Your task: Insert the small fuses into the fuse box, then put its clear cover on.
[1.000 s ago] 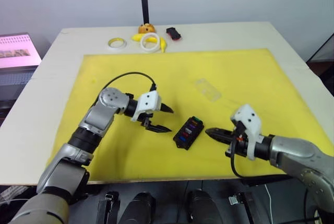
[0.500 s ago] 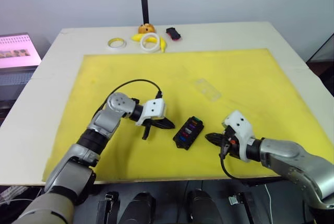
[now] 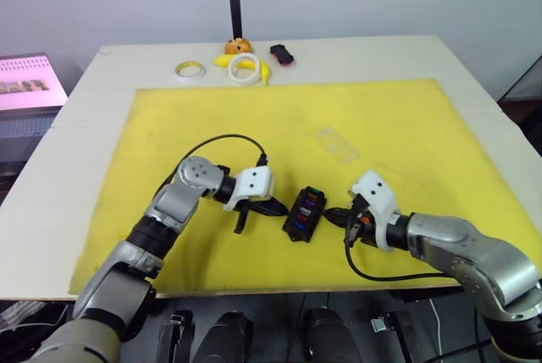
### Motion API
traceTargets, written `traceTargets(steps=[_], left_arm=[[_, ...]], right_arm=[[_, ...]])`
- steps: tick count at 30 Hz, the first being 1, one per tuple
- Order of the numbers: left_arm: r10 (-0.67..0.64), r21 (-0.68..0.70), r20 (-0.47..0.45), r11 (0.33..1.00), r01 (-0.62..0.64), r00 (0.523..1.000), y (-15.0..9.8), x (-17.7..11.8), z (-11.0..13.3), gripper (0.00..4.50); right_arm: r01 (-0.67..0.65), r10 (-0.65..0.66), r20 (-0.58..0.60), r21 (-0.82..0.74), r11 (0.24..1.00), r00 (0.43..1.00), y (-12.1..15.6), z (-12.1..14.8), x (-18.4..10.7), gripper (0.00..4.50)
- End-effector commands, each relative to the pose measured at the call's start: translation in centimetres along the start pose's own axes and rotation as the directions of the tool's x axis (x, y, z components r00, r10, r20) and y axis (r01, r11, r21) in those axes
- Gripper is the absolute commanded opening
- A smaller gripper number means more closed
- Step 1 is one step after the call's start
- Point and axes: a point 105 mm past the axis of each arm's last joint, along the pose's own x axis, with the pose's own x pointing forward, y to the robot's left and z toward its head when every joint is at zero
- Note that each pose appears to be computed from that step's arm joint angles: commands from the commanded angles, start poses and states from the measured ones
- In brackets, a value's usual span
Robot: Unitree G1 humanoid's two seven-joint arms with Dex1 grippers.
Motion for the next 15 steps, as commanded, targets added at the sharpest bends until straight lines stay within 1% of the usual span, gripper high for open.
traceTargets(steps=[1,3,5,7,8,9,10,11,12,14,15], left_arm=[[0.036,0.02,-0.011,0.999,-0.035,0.999,0.5,-0.8,0.4,0.07],[0.059,0.004,-0.019,0.998,-0.059,0.998,0.4,-1.6,0.2,0.07],[0.084,-0.026,0.001,0.996,-0.084,0.996,0.1,-2.6,0.4,0.07],[0.152,-0.07,0.054,0.987,-0.148,0.987,0.1,-3.7,1.1,0.61],[0.188,-0.107,0.091,0.978,-0.178,0.978,0.0,-4.4,1.5,0.93],[0.213,-0.131,0.128,0.972,-0.197,0.969,-0.3,-4.9,2.1,1.5],[0.226,-0.146,0.15,0.968,-0.205,0.962,-0.5,-5.2,2.5,1.89],[0.247,-0.16,0.184,0.963,-0.219,0.951,-0.8,-5.7,3.1,2.47],[0.284,-0.183,0.214,0.951,-0.248,0.934,-0.9,-6.4,3.6,3.02],[0.34,-0.218,0.247,0.932,-0.29,0.907,-0.9,-7.3,4.5,3.95],[0.361,-0.232,0.257,0.924,-0.305,0.897,-0.8,-7.6,4.9,4.47]], right_arm=[[-0.009,0.011,0.03,-0.041,0.999,0.999,0.4,1.2,-0.8,0.0],[-0.02,0.023,0.046,-0.071,0.997,0.999,0.5,1.8,-1.3,0.0],[0.006,-0.001,0.063,-0.092,0.996,0.998,0.1,2.4,-1.8,0.0],[0.047,-0.036,0.094,-0.122,0.991,0.995,-0.6,3.1,-2.4,0.0],[0.063,-0.049,0.107,-0.126,0.99,0.993,-1.0,3.3,-2.8,0.0],[0.071,-0.056,0.12,-0.124,0.99,0.991,-1.2,3.5,-3.2,0.0],[0.074,-0.059,0.127,-0.122,0.99,0.99,-1.4,3.5,-3.5,0.0],[0.074,-0.056,0.148,-0.117,0.99,0.987,-1.5,3.8,-3.9,0.0],[0.096,-0.08,0.175,-0.089,0.991,0.981,-2.3,4.1,-4.5,0.27],[0.135,-0.124,0.214,-0.038,0.99,0.969,-3.7,4.7,-5.4,0.85],[0.151,-0.144,0.228,-0.013,0.988,0.963,-4.4,4.9,-5.7,1.33]])
